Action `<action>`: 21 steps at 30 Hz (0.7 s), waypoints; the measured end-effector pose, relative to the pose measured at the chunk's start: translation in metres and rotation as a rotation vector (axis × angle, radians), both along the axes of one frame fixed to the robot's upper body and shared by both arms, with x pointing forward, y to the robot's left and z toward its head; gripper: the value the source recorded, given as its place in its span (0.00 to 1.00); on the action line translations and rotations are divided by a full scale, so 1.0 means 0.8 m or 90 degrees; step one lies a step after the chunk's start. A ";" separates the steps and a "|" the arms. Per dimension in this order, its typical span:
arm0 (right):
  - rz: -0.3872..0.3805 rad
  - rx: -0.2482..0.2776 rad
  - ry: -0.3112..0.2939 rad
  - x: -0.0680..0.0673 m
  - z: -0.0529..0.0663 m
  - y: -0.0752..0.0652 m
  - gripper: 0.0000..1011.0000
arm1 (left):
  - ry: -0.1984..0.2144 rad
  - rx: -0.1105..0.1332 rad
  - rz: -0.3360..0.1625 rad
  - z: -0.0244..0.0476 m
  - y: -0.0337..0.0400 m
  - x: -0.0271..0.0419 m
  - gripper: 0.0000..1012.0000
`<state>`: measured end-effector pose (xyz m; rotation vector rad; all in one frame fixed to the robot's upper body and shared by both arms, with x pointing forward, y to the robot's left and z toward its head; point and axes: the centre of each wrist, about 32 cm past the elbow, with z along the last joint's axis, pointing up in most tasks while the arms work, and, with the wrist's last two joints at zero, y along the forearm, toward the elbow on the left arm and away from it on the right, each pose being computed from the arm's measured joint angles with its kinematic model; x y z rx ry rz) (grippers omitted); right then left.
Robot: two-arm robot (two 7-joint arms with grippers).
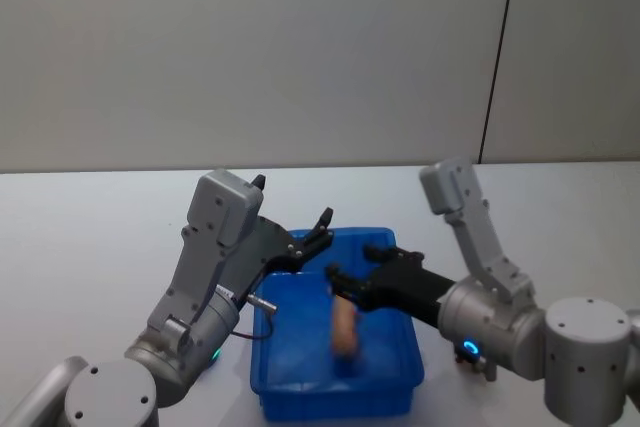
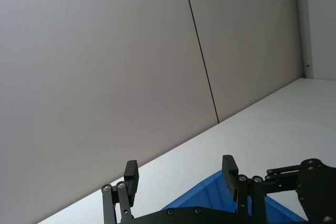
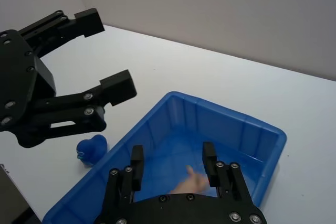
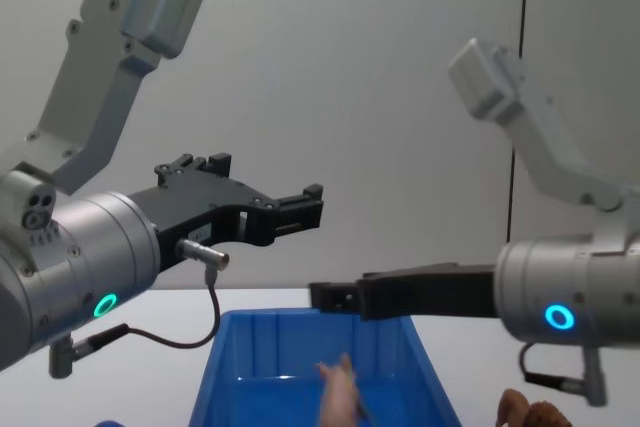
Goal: Pick up the two dolls from the table and place them into the box.
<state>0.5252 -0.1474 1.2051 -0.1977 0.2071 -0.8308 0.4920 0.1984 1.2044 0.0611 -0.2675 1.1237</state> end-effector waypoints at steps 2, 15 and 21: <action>0.007 -0.002 0.002 0.001 0.000 0.004 0.67 | 0.000 0.000 0.000 0.0000 0.0000 0.0000 0.99; -0.009 -0.018 -0.021 -0.011 0.000 0.004 0.99 | 0.000 0.000 0.000 0.0000 0.0000 0.0000 0.99; -0.043 -0.028 -0.039 -0.033 -0.002 -0.011 0.99 | 0.000 0.000 0.000 0.0000 0.0000 0.0000 0.99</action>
